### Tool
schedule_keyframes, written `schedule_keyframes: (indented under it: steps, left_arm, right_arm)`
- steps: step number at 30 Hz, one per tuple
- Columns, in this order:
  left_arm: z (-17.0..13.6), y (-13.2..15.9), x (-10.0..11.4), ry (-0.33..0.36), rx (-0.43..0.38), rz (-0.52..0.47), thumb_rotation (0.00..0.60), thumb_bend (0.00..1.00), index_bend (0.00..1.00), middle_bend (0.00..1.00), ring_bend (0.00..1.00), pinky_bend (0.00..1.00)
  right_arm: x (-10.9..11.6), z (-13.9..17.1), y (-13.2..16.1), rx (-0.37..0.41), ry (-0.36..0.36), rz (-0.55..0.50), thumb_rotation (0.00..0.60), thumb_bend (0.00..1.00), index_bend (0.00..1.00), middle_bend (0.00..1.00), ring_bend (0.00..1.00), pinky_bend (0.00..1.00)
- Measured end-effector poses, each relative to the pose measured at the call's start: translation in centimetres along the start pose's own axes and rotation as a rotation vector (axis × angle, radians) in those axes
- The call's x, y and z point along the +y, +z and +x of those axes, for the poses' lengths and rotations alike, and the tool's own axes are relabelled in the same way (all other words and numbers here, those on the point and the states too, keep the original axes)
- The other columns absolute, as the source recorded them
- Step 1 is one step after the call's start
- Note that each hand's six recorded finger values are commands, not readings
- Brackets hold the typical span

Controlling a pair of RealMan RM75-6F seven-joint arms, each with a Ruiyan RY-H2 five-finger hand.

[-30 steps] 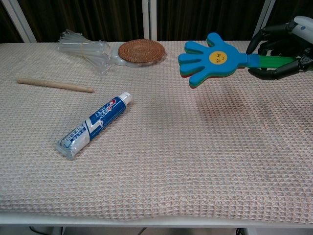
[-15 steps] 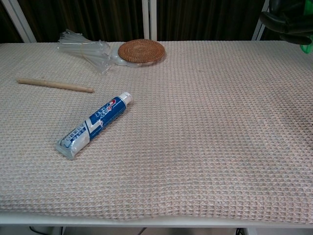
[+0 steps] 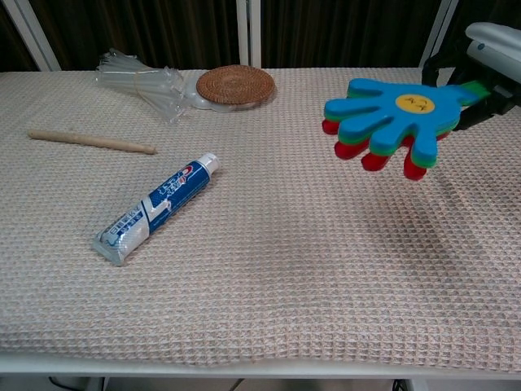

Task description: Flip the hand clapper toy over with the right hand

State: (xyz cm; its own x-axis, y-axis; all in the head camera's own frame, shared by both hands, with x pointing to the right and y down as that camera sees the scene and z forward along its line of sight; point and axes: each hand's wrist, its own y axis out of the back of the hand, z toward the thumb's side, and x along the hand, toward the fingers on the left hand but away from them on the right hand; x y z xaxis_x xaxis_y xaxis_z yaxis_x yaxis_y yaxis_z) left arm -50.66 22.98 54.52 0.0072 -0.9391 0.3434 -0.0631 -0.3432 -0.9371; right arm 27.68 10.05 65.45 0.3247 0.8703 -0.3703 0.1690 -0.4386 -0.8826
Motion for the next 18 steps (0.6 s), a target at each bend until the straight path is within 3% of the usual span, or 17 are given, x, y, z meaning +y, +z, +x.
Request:
schedule_keyframes:
  steps: [4,8,11,14,18]
  left_arm:
    - [0.0,-0.1,0.0,0.0,0.002,0.001,0.6,0.19,0.11,0.03,0.0,0.09]
    - [0.1,0.0,0.1,0.001,-0.001,0.0,0.6,0.19,0.11,0.03,0.0,0.09]
    - [0.0,0.0,0.1,-0.001,-0.001,-0.001,0.6,0.19,0.11,0.03,0.0,0.09]
    - [0.0,-0.1,0.0,-0.002,0.001,-0.003,0.6,0.19,0.11,0.03,0.0,0.09]
    - [0.0,-0.1,-0.1,-0.004,0.002,-0.005,0.6,0.19,0.11,0.03,0.0,0.09]
  right_arm:
    - [-0.1,-0.1,-0.3,-0.023,0.026,0.099,0.6,0.79,1.0,1.0,1.0,1.0]
    - [0.5,-0.2,-0.3,-0.052,0.001,0.006,0.6,0.79,1.0,1.0,1.0,1.0]
    - [1.3,-0.5,-0.5,-0.085,-0.037,-0.192,0.6,0.78,1.0,1.0,1.0,1.0]
    - [2.4,-0.8,-1.0,-0.121,-0.087,-0.454,0.6,0.79,1.0,1.0,1.0,1.0]
    - [4.2,-1.3,-2.2,-0.157,-0.17,-0.77,0.6,0.86,1.0,1.0,1.0,1.0]
